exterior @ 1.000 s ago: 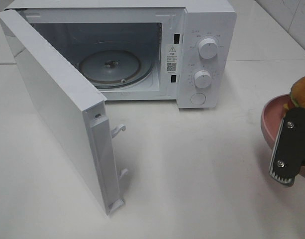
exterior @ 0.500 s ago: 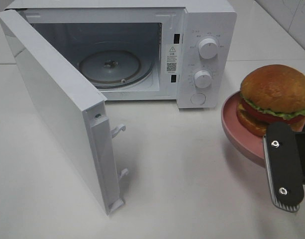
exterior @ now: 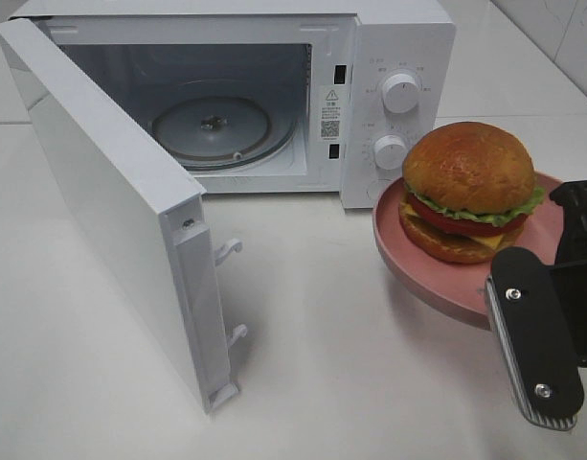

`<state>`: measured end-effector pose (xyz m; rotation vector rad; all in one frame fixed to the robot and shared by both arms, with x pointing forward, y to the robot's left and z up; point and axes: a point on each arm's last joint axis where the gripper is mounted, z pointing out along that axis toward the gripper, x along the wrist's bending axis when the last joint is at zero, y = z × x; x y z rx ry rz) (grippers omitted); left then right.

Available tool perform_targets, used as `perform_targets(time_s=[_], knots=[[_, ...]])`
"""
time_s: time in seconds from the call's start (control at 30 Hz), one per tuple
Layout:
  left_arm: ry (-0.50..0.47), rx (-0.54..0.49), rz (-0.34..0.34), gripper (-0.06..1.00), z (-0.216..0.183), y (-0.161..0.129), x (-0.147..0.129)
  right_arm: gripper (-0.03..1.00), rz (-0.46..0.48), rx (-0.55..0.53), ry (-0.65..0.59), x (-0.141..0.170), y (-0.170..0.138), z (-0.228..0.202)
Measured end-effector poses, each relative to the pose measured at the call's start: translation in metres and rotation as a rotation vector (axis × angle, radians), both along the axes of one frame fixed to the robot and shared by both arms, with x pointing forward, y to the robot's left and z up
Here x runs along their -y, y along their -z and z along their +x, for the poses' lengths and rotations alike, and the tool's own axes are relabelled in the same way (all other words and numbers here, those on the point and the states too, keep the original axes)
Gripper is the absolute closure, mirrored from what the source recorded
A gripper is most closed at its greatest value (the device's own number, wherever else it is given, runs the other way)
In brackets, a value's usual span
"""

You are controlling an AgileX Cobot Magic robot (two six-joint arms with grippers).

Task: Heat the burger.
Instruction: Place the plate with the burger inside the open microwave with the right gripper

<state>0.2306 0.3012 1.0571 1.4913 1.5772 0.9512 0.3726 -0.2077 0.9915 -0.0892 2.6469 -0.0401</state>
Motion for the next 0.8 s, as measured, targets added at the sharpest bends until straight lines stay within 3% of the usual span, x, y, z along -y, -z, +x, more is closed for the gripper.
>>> perform_targets(time_s=[0.53, 0.8], knots=[[0.0, 0.0, 0.0, -0.04, 0.0, 0.0, 0.0, 0.92, 0.045, 0.04, -0.207, -0.011, -0.002, 0.005], [0.0, 0.0, 0.0, -0.04, 0.0, 0.0, 0.0, 0.92, 0.041, -0.044, -0.267, -0.013, 0.009, 0.013]])
